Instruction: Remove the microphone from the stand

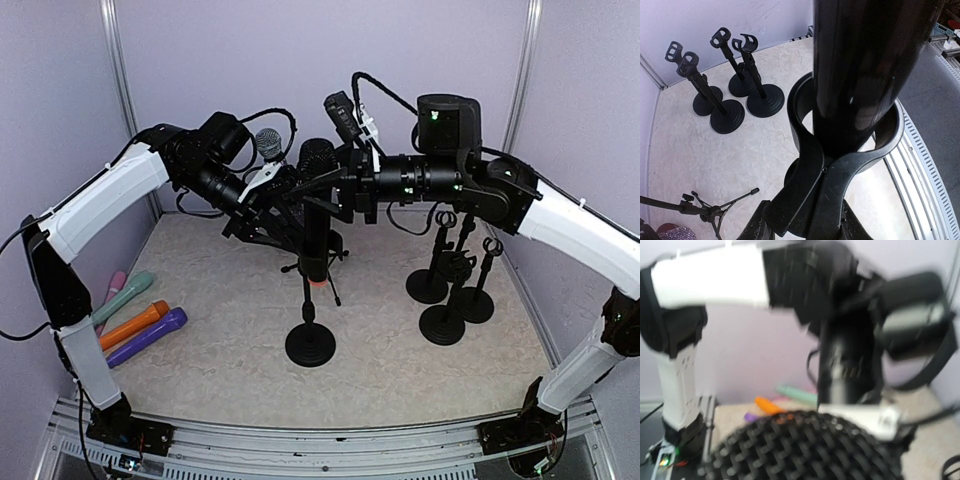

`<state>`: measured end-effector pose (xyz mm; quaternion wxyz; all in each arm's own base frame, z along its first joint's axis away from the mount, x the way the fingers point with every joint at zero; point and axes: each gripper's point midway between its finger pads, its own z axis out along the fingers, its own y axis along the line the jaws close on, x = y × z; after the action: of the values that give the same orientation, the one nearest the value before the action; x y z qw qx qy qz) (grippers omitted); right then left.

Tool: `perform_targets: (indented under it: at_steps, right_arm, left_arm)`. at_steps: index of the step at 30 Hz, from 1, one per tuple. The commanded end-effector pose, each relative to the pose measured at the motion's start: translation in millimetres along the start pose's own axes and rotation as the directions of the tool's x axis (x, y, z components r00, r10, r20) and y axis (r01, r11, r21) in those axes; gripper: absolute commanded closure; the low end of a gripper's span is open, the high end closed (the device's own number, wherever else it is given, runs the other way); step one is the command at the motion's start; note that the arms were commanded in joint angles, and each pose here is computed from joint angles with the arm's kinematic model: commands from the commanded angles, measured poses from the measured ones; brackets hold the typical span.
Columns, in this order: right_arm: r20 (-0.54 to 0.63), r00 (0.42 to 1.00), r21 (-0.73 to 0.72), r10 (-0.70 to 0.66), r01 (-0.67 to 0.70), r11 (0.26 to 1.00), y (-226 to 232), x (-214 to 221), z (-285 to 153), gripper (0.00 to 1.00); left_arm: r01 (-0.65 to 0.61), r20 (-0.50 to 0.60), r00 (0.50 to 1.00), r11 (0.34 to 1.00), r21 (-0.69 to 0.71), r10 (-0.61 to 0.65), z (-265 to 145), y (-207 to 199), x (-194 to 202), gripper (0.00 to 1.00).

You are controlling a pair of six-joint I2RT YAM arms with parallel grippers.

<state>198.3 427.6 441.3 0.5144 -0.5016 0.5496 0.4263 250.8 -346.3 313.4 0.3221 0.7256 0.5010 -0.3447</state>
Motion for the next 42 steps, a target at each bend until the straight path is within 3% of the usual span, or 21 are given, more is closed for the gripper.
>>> perform_targets:
  at_steps: [1,8,10,15,16,24,30,38,42]
  right_arm:
    - [0.209,0.966,0.107,-0.151,0.131,0.986,5.0,-88.9,-51.2,0.72]
    - [0.344,0.915,0.232,-0.209,0.133,0.964,8.0,-115.5,-100.1,0.78]
    - [0.349,0.917,0.231,-0.194,0.117,0.966,7.2,-112.6,-100.1,0.79]
    - [0.387,0.911,0.191,-0.145,0.075,0.979,10.5,-109.6,-96.4,0.81]
    - [0.398,0.908,0.182,-0.134,0.065,0.981,11.2,-109.0,-95.9,0.81]
    - [0.487,0.872,0.073,-0.05,0.016,0.997,22.8,-113.7,-84.4,0.84]
    - [0.487,0.873,0.029,-0.04,0.029,0.999,35.6,-110.6,-48.8,0.87]
    - [0.466,0.885,-0.031,-0.009,0.026,0.999,44.2,-95.4,20.7,0.93]
    - [0.441,0.898,-0.044,0.005,0.016,0.999,47.7,-78.1,56.4,0.93]
  left_arm:
    - [-0.029,-0.018,0.999,0.997,-0.072,0.027,1.4,13.4,-4.3,0.86]
    - [-0.033,-0.016,0.999,0.996,-0.085,0.032,1.3,15.5,-4.5,0.85]
    - [-0.028,-0.014,1.0,0.996,-0.088,0.027,1.5,16.1,-5.4,0.78]
    - [-0.008,-0.003,1.0,0.994,-0.111,0.008,-5.5,14.8,-12.0,0.07]
    - [-0.013,0.001,1.0,0.993,-0.12,0.014,-8.1,13.5,-14.2,0.02]
    - [-0.001,0.046,0.999,0.978,-0.207,0.01,-47.9,-5.1,-29.1,0.01]
    - [0.112,0.204,0.977,0.968,-0.223,-0.066,-95.4,-27.2,-46.2,0.01]
    - [0.163,0.268,0.956,0.975,-0.148,-0.119,-99.8,-57.3,-53.4,0.01]
    - [0.173,0.261,0.956,0.977,-0.126,-0.135,-95.0,-65.8,-45.2,0.1]
